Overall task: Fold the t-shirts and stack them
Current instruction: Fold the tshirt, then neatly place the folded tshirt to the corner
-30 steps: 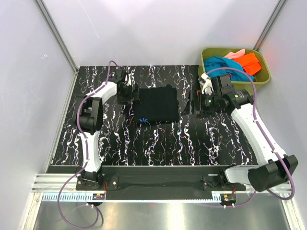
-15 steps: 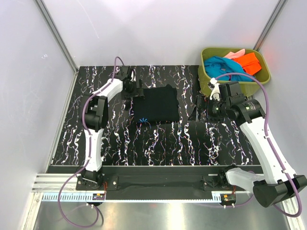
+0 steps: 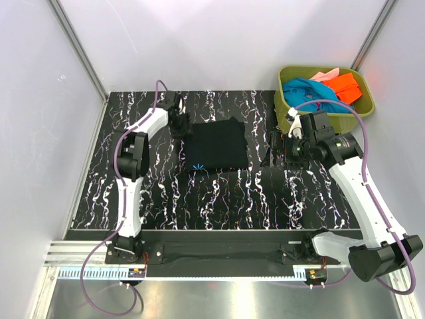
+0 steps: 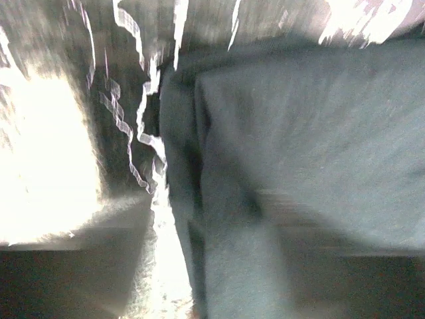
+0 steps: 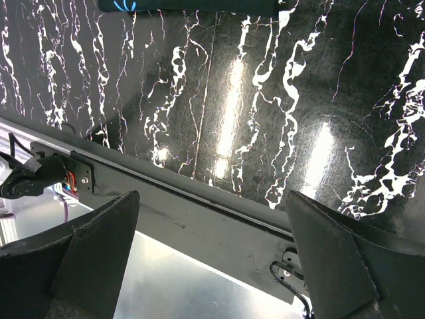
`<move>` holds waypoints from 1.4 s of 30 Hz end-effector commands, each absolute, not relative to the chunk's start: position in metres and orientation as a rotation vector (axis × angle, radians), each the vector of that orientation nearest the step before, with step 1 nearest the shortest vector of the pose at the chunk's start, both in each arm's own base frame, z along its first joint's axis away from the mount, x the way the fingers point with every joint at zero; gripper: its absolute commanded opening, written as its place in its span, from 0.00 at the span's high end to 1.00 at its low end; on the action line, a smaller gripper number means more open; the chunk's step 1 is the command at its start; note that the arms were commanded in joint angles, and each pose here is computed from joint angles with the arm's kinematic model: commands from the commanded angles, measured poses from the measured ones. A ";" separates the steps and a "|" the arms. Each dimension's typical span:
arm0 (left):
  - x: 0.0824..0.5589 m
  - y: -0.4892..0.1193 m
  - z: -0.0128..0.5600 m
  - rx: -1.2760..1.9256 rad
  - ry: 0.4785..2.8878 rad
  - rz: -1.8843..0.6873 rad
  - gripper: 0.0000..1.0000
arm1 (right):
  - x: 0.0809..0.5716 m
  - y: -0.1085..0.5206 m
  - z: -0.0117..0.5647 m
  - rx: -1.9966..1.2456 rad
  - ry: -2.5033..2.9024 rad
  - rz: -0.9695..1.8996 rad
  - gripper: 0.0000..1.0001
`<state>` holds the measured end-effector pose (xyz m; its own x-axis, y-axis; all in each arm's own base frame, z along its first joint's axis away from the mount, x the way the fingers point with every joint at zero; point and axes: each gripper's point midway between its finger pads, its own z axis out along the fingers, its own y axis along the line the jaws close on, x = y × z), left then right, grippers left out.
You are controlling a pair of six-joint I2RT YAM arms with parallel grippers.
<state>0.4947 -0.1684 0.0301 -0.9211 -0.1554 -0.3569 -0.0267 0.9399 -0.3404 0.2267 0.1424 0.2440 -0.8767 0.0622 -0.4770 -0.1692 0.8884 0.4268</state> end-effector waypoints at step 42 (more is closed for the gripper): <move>0.586 0.087 0.110 -0.107 2.419 0.567 1.00 | 0.205 0.131 0.202 -0.148 2.751 0.570 0.01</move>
